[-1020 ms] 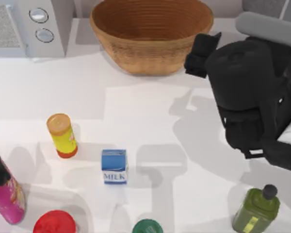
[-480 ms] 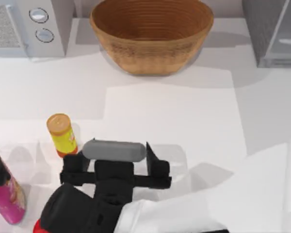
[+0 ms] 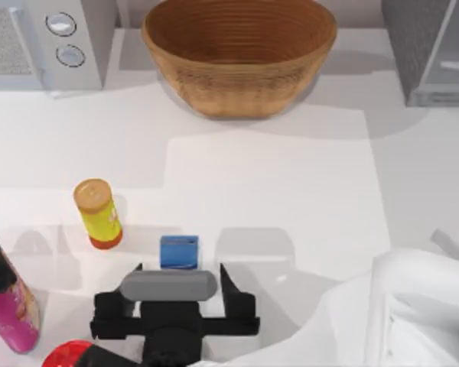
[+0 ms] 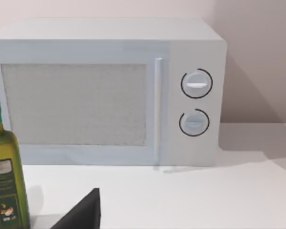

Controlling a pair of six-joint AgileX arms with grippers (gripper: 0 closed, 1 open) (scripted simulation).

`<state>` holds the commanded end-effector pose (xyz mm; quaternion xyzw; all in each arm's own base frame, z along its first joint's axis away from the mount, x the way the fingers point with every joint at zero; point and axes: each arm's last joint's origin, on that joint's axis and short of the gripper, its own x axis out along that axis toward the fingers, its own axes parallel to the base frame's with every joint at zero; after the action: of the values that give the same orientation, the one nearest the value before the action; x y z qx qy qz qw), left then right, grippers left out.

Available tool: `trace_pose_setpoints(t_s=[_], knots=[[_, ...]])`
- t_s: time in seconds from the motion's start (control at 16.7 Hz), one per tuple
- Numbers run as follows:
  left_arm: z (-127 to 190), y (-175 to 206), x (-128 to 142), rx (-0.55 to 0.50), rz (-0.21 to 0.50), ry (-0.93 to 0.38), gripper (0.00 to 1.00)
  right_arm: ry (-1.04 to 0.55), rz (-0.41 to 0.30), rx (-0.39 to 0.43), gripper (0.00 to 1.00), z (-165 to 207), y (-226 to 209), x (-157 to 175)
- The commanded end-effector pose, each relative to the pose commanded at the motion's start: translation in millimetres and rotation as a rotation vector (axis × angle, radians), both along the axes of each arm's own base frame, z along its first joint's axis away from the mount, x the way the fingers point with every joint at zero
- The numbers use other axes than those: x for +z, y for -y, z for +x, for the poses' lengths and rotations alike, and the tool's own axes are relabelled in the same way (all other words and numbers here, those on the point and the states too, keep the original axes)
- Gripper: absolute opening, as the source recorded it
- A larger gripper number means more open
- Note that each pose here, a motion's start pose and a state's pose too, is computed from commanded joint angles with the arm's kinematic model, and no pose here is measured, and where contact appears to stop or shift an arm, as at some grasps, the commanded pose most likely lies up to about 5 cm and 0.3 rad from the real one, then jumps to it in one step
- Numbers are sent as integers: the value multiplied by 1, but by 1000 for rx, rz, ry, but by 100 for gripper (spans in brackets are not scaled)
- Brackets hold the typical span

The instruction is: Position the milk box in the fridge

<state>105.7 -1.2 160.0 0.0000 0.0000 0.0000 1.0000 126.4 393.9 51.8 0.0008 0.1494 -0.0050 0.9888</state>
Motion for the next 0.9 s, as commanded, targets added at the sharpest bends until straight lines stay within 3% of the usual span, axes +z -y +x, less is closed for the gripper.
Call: trace_pose_setpoints(t_s=[0.42, 0.9], knots=[[0, 0, 0, 0, 0, 0, 100, 1, 1, 1, 100, 24, 0, 4], [0, 0, 0, 0, 0, 0, 100, 0, 0, 0, 100, 48, 0, -15]])
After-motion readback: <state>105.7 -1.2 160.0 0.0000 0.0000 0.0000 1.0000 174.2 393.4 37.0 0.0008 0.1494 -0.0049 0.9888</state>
